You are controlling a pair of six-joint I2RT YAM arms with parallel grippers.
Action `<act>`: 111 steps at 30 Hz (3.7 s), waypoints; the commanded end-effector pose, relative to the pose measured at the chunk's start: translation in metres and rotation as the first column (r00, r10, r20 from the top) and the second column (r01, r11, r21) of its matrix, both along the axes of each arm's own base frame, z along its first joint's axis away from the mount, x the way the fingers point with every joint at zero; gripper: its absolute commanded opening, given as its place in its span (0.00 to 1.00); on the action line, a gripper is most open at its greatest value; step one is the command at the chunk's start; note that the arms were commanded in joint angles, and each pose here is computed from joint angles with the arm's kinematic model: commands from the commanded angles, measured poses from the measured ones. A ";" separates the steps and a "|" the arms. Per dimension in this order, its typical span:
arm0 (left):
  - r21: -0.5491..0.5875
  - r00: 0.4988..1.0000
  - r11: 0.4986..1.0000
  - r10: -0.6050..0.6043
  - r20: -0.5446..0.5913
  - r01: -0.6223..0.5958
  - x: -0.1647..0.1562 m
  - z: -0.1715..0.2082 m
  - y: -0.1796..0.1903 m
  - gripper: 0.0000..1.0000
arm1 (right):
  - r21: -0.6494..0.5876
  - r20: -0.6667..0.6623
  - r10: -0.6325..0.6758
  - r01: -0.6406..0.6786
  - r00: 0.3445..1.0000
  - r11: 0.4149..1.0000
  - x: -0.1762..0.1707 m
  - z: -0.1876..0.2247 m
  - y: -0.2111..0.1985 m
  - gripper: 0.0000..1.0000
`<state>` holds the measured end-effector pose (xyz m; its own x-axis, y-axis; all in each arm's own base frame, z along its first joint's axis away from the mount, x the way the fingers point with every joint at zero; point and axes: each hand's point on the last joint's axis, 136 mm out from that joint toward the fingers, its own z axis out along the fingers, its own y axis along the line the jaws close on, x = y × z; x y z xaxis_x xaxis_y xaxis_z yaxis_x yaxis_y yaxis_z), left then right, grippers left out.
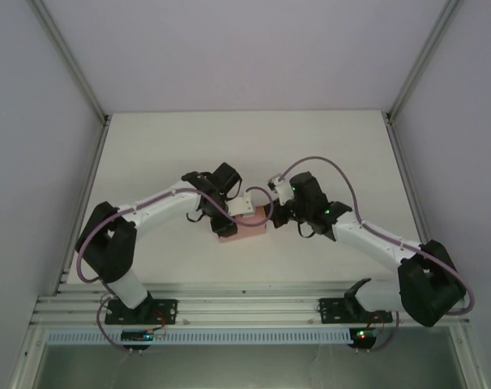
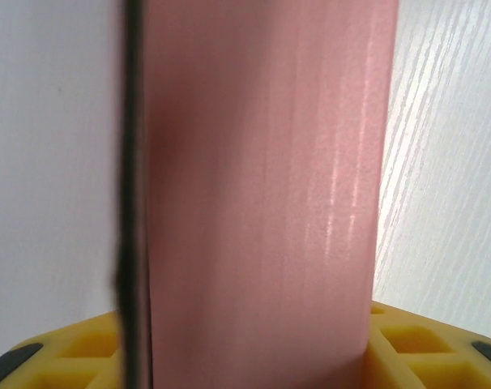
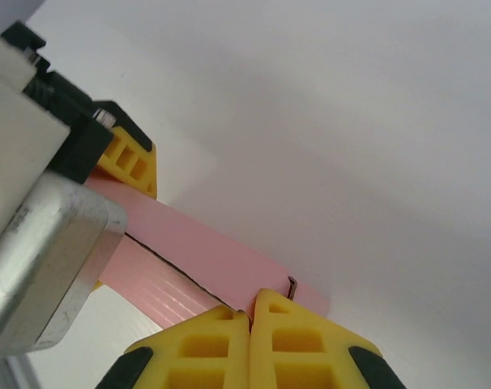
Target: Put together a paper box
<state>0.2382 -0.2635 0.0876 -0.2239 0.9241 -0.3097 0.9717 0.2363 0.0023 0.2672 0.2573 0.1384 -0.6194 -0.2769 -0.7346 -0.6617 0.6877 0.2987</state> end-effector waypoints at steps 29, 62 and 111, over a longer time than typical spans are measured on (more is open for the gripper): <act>-0.131 0.826 0.840 0.542 0.154 -0.527 -0.005 0.057 0.054 0.46 | -0.247 -0.186 -0.219 0.170 0.958 0.954 -0.012 -0.023 -0.013 0.02; -0.052 0.305 0.314 0.849 -0.431 -0.948 -0.002 0.065 0.022 0.00 | -0.362 -0.132 -0.399 0.330 0.908 0.872 -0.031 -0.036 -0.016 0.03; -0.365 0.610 0.506 0.742 -0.277 -0.781 0.000 0.063 -0.010 0.29 | 0.003 0.241 -0.379 0.390 0.894 0.921 0.013 0.006 -0.010 0.01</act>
<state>0.2362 -0.2480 0.1303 -0.8528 0.1575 -0.4979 0.3312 0.9002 -0.2826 0.2836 0.2409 0.1334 -0.5573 -0.1126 -0.8226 -0.3454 0.9324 0.1065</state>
